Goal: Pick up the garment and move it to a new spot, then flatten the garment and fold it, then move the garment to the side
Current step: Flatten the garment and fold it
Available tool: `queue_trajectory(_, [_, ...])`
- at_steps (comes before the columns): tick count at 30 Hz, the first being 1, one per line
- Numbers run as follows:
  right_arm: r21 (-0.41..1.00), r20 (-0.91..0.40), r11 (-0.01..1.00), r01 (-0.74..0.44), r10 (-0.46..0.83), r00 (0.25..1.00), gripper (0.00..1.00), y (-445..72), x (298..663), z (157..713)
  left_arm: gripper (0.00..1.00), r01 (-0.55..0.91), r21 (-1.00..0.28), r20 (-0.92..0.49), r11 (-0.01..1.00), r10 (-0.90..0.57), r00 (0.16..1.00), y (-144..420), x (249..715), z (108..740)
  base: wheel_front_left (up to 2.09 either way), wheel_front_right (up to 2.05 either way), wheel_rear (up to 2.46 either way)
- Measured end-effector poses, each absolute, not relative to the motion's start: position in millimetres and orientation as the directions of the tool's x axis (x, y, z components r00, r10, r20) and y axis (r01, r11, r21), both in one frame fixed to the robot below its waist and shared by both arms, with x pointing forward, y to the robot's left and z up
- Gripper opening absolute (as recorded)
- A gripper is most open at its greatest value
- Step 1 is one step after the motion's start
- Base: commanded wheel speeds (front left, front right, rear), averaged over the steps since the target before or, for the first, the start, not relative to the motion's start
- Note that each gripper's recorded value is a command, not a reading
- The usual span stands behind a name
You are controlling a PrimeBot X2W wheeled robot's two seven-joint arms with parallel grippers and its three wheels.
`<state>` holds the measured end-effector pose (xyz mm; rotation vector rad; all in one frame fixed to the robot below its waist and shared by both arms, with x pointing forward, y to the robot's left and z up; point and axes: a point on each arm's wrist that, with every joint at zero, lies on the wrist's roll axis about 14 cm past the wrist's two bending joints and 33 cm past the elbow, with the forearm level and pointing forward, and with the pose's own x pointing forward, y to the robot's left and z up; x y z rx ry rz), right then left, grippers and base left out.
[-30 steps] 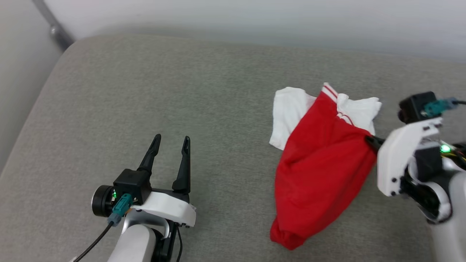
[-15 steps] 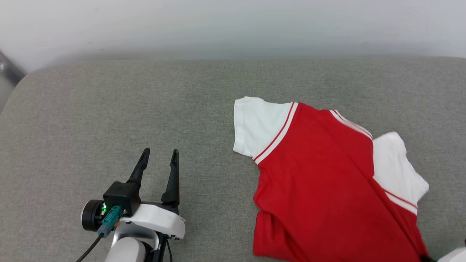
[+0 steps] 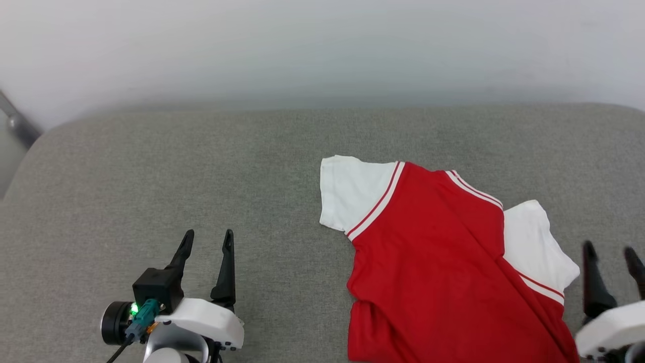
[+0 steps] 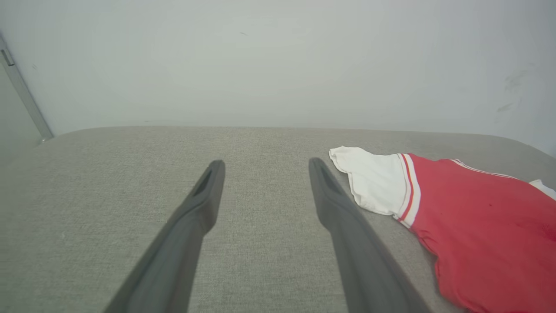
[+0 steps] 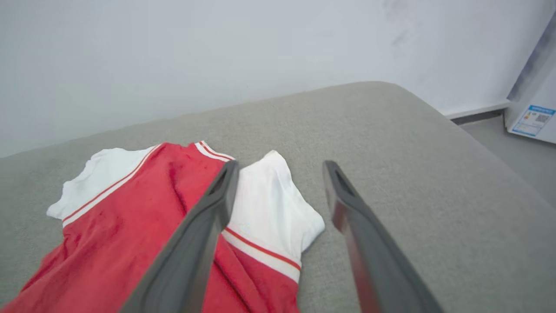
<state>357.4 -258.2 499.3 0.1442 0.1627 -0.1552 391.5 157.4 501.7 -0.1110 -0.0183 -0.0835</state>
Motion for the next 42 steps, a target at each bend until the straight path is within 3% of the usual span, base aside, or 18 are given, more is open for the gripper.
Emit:
queue_trajectory(6, [0.090, -0.002, 0.996, 0.019, -0.019, 1.000, 1.00, -213, 367, 537, 1.00, 0.064, -0.104, 0.024, 0.993, -0.062, 0.998, 164, 381, 508, 0.00, 0.00, 0.00])
queue_trajectory(15, [0.080, 0.025, 0.995, -0.065, 0.064, 0.998, 1.00, -184, 358, 544, 1.00, 0.088, -0.077, -0.008, 0.993, -0.088, 0.996, 162, 383, 507, 0.00, 0.00, 0.00])
queue_trajectory(28, [0.083, -0.001, 0.997, -0.003, 0.003, 1.000, 1.00, -203, 375, 535, 1.00, 0.399, -0.025, 0.025, 0.917, -0.398, 0.917, 80, 504, 571, 0.00, 0.00, 0.00])
queue_trajectory(36, [0.098, -0.100, 0.990, 0.104, -0.094, 0.991, 1.00, -234, 377, 498, 1.00, 0.568, 0.012, -0.289, 0.823, -0.541, 0.790, 23, 568, 533, 0.00, 0.00, 0.00])
queue_trajectory(42, [0.110, -0.156, 0.982, 0.153, -0.135, 0.979, 1.00, -246, 377, 474, 1.00, 0.647, -0.011, -0.644, 0.763, -0.500, 0.579, 11, 567, 447, 0.00, 0.00, 0.00])
